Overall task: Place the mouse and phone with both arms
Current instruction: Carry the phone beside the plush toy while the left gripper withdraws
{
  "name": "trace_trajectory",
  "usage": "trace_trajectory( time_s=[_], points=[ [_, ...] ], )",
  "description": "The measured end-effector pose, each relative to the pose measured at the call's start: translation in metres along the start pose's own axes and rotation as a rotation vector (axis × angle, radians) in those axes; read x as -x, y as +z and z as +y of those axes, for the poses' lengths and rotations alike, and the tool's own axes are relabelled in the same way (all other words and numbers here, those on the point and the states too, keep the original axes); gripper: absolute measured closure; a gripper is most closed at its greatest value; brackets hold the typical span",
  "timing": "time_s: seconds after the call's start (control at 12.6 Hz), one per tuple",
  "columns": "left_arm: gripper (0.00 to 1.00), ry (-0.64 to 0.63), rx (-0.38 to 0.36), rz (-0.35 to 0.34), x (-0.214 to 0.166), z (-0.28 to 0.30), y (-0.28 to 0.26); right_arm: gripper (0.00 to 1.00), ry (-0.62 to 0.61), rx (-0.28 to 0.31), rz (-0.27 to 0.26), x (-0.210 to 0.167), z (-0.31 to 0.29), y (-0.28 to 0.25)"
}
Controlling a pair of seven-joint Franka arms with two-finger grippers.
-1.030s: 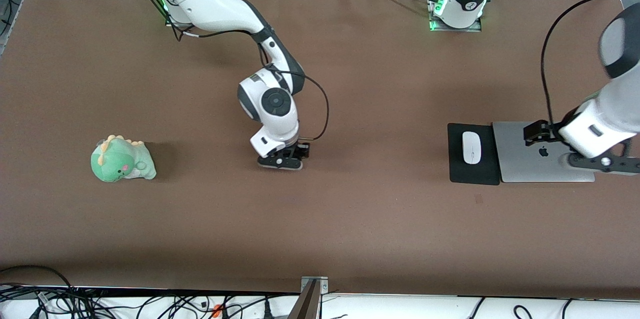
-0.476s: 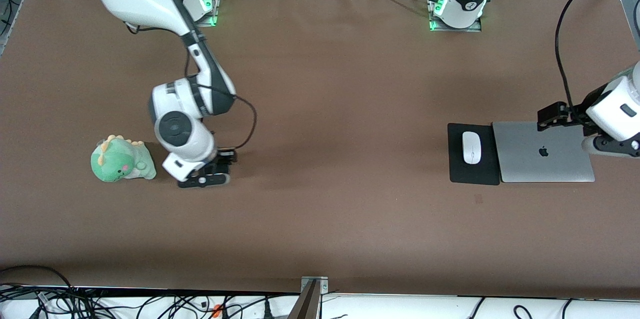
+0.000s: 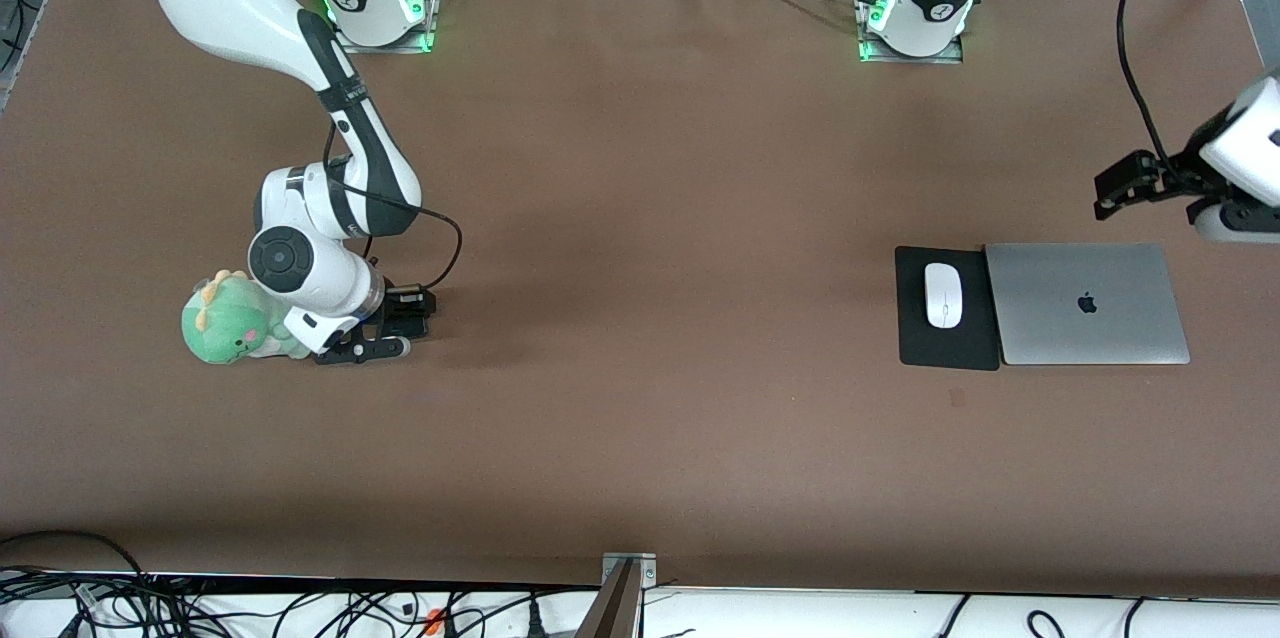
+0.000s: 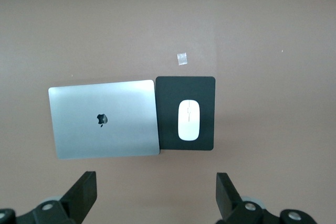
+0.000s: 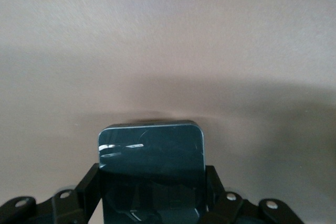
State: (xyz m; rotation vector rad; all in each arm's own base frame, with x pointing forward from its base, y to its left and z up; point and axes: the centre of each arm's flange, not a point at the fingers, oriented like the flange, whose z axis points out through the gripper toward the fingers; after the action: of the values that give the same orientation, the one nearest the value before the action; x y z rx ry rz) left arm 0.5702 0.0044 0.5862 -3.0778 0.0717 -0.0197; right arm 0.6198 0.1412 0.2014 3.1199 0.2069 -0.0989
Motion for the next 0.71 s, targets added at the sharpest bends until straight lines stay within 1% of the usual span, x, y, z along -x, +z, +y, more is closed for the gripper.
trace_trajectory(
  time_s=[0.16, 0.55, 0.63, 0.71],
  points=[
    [0.00, -0.003, -0.002, 0.001, 0.011, -0.001, 0.000, 0.20, 0.001, 0.005, 0.013, 0.007, 0.010, 0.012],
    [0.00, 0.015, -0.002, 0.015, 0.009, 0.009, -0.003, 0.19, 0.023, 0.007, 0.025, 0.012, 0.042, 0.023],
    [0.00, 0.028, -0.002, 0.019, 0.009, 0.016, -0.005, 0.15, 0.030, 0.007, 0.026, 0.012, 0.046, 0.024],
    [0.00, 0.040, -0.002, 0.018, 0.009, 0.023, -0.006, 0.04, 0.036, 0.005, 0.032, 0.011, 0.048, 0.021]
  ],
)
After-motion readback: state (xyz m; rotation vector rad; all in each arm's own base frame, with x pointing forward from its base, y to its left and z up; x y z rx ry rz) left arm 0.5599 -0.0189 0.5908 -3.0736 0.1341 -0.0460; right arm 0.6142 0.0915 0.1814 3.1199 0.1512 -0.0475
